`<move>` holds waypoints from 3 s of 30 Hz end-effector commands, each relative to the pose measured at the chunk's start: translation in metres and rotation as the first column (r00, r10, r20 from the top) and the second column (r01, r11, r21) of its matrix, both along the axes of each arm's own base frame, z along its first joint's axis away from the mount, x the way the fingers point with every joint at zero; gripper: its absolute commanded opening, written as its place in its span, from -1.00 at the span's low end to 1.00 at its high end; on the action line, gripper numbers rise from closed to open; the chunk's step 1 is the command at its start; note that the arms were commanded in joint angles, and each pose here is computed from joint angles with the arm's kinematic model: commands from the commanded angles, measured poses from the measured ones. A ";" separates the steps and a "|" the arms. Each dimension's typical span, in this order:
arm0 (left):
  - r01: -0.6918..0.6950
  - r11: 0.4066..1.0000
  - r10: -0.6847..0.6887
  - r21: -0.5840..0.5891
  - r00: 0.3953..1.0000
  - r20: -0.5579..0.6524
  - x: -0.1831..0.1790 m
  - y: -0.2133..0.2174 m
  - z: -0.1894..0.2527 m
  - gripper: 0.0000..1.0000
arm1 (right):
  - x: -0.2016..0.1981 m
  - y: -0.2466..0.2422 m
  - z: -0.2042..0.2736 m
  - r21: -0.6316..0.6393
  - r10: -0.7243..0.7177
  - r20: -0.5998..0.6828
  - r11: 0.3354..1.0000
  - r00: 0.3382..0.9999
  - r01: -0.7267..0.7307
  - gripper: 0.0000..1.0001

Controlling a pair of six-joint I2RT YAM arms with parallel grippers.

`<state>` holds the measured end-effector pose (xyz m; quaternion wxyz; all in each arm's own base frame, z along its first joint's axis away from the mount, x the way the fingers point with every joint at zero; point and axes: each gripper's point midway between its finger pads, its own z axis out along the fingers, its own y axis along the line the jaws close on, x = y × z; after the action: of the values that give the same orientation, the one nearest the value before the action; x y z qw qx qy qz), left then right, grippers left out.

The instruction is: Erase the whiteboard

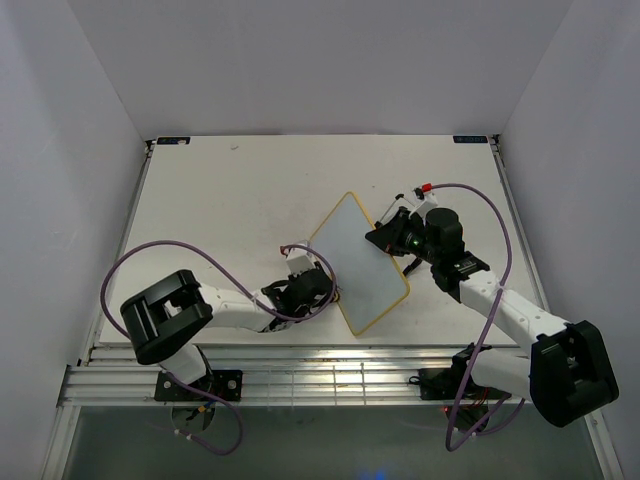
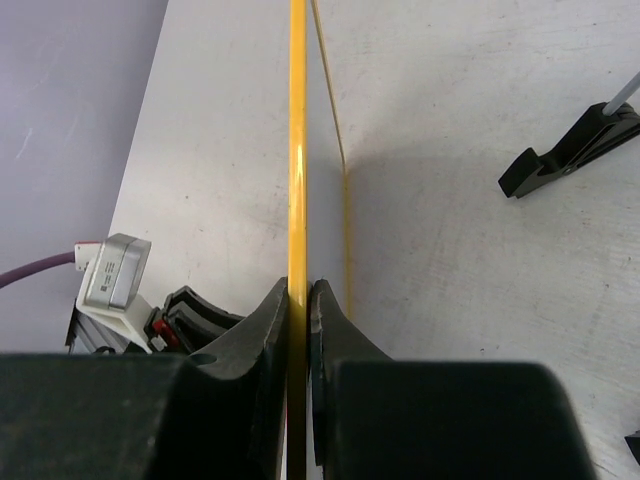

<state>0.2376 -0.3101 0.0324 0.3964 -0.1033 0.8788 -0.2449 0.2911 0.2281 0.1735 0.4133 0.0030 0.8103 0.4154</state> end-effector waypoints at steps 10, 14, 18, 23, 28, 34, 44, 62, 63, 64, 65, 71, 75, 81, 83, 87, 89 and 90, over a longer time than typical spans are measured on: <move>0.221 0.973 -0.228 -0.058 0.960 -0.164 -0.077 -0.036 -0.013 -1.00 | -0.025 0.029 0.007 0.140 0.123 -0.057 0.984 0.991 -0.114 -0.85; 0.208 0.975 -0.215 -0.081 0.972 -0.093 -0.068 -0.036 0.012 -1.00 | -0.027 0.027 0.000 0.138 0.120 -0.070 0.984 0.990 -0.110 -0.85; 0.203 0.975 -0.208 -0.096 0.977 -0.043 -0.061 -0.038 0.029 -1.00 | -0.029 0.026 -0.003 0.137 0.120 -0.074 0.985 0.990 -0.109 -0.85; 0.231 0.965 -0.232 -0.122 0.973 0.007 -0.058 -0.046 0.044 -1.00 | -0.031 0.025 -0.005 0.136 0.117 -0.077 0.985 0.990 -0.106 -0.85; 0.240 0.962 -0.234 -0.130 0.970 0.061 -0.055 -0.044 0.057 -1.00 | -0.032 0.024 -0.005 0.129 0.119 -0.069 0.986 0.990 -0.109 -0.85; 0.148 0.987 -0.145 -0.069 0.988 0.051 -0.029 -0.007 0.046 -1.00 | -0.036 0.025 0.014 0.150 0.139 -0.020 0.980 0.990 -0.134 -0.85; -0.026 0.999 0.028 -0.044 0.998 0.060 0.024 0.059 0.033 -1.00 | -0.047 0.021 0.030 0.160 0.155 0.026 0.974 0.988 -0.158 -0.85; 0.106 0.979 -0.061 -0.172 0.966 0.250 0.019 0.022 0.076 -1.00 | -0.046 0.025 0.058 0.249 0.142 0.048 0.957 0.989 -0.150 -0.85; 0.134 0.975 -0.085 -0.176 0.962 0.259 0.011 0.014 0.079 -1.00 | -0.046 0.025 0.060 0.254 0.143 0.051 0.955 0.988 -0.151 -0.85; 0.144 0.972 -0.092 -0.184 0.960 0.265 0.008 0.009 0.082 -1.00 | -0.046 0.025 0.063 0.265 0.143 0.051 0.952 0.988 -0.152 -0.85; 0.154 0.971 -0.100 -0.185 0.958 0.269 0.004 0.005 0.084 -1.00 | -0.046 0.026 0.065 0.268 0.143 0.057 0.951 0.988 -0.153 -0.85; 0.255 0.944 -0.192 -0.211 0.940 0.281 -0.020 -0.030 0.098 -1.00 | -0.045 0.027 0.079 0.282 0.145 0.079 0.946 0.986 -0.162 -0.85; 0.244 0.951 -0.191 -0.189 0.946 0.262 -0.016 -0.026 0.092 -1.00 | -0.047 0.026 0.090 0.293 0.144 0.100 0.941 0.985 -0.167 -0.85; 0.132 0.975 -0.094 -0.180 0.974 0.204 0.009 0.019 0.070 -1.00 | -0.051 0.024 0.110 0.309 0.141 0.140 0.934 0.980 -0.178 -0.85; 0.103 0.979 -0.066 -0.174 0.977 0.202 0.012 0.034 0.065 -1.00 | -0.052 0.023 0.115 0.314 0.139 0.150 0.932 0.979 -0.180 -0.85; 0.030 0.987 0.004 -0.160 0.978 0.209 0.025 0.061 0.061 -1.00 | -0.053 0.022 0.123 0.320 0.136 0.166 0.929 0.977 -0.183 -0.85; 0.007 0.989 0.024 -0.150 0.978 0.206 0.029 0.070 0.057 -1.00 | -0.056 0.023 0.125 0.329 0.143 0.167 0.924 0.975 -0.192 -0.85; -0.016 0.990 0.045 -0.142 0.979 0.200 0.033 0.076 0.055 -1.00 | -0.058 0.024 0.126 0.335 0.151 0.168 0.921 0.974 -0.201 -0.85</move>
<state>0.2701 -0.2494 0.1012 0.4848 -0.1154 0.7996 -0.3350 0.2501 0.2350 0.2091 0.3963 0.0133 0.7785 0.4866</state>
